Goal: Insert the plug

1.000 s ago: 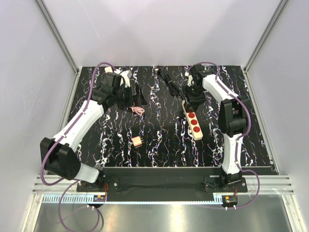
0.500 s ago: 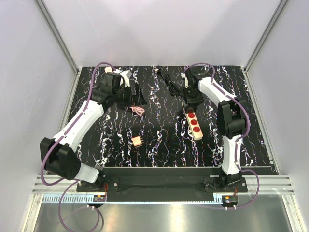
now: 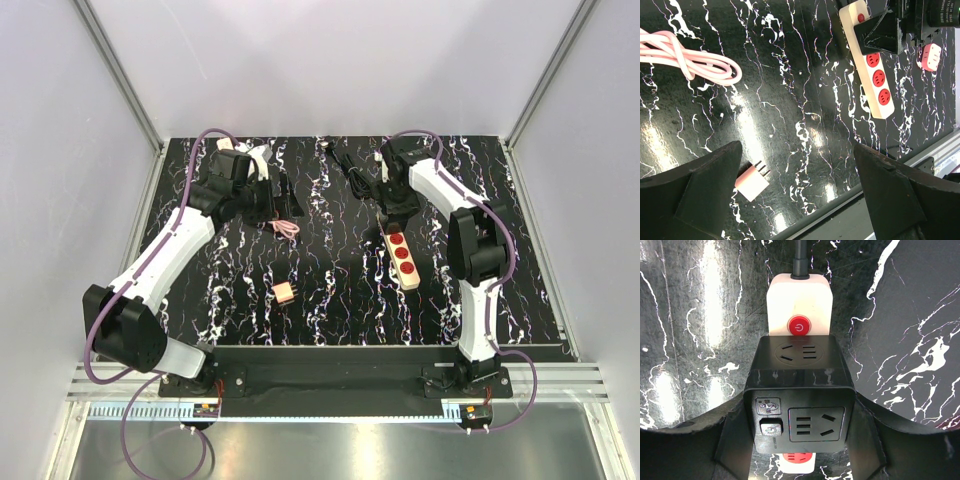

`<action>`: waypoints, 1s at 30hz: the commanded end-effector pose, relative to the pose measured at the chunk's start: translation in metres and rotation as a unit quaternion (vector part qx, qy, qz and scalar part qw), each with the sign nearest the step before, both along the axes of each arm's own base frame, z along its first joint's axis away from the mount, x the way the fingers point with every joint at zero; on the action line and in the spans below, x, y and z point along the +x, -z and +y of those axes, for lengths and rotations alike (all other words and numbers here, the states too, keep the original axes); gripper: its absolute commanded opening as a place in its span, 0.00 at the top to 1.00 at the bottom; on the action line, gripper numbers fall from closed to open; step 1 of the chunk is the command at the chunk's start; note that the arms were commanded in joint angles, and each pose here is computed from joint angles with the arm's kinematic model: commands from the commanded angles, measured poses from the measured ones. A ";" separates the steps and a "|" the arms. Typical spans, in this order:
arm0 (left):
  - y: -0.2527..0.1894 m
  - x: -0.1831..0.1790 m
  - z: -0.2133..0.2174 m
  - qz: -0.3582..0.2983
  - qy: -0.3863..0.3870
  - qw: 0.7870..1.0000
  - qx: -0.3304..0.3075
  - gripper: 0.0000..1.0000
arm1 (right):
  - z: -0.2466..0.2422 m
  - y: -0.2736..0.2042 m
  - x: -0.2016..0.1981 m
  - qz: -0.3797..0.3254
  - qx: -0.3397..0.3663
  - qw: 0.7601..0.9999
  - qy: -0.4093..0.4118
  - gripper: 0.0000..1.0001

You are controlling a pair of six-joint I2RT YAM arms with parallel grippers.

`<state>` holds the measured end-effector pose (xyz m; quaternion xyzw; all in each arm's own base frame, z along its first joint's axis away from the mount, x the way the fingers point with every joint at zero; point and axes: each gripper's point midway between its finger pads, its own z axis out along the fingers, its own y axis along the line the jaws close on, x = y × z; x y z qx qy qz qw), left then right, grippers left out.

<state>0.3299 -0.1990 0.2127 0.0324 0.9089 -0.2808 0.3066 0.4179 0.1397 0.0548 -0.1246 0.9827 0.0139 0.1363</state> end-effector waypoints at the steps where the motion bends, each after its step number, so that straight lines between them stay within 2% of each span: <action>1: -0.010 0.005 -0.003 -0.021 0.002 1.000 -0.017 0.01 | -0.015 0.081 -0.051 0.132 -0.054 0.990 -0.003 1.00; 4: -0.009 0.004 -0.003 -0.020 0.005 1.000 -0.017 0.01 | -0.013 0.079 -0.047 0.122 -0.049 0.991 -0.002 0.99; 5: -0.009 0.004 -0.003 -0.020 0.006 1.000 -0.018 0.01 | -0.011 0.077 -0.046 0.116 -0.044 0.992 -0.003 0.95; 6: -0.009 0.004 -0.004 -0.019 0.009 1.000 -0.020 0.01 | -0.010 0.072 -0.040 0.105 -0.040 0.994 -0.003 0.80; 9: -0.008 0.003 -0.007 -0.018 0.015 0.999 -0.025 0.01 | -0.002 0.040 -0.015 0.056 -0.027 0.998 -0.007 0.57; 14: -0.009 0.002 -0.007 -0.021 0.017 0.999 -0.025 0.01 | 0.015 -0.028 0.013 -0.011 0.015 1.000 -0.013 0.40; 15: -0.010 0.002 -0.006 -0.022 0.016 0.999 -0.025 0.01 | 0.017 -0.041 0.020 -0.029 0.022 0.999 -0.011 0.33; 16: -0.011 0.003 -0.005 -0.025 0.014 0.999 -0.023 0.01 | 0.018 -0.052 0.022 -0.039 0.026 0.999 -0.009 0.19; 19: -0.011 0.004 -0.003 -0.025 0.011 0.999 -0.024 0.01 | 0.018 -0.074 0.021 -0.051 0.031 0.998 -0.006 0.07; 23: -0.012 0.004 -0.003 -0.025 0.010 0.999 -0.025 0.01 | 0.015 -0.106 0.016 -0.076 0.038 0.996 0.003 0.01; 27: -0.014 0.001 -0.005 -0.027 0.015 0.999 -0.028 0.01 | 0.009 -0.124 0.000 -0.092 0.044 0.995 0.018 0.01; 30: -0.011 -0.002 0.001 -0.042 -0.001 0.999 0.013 0.01 | 0.016 -0.152 -0.025 -0.132 0.104 0.985 0.029 0.01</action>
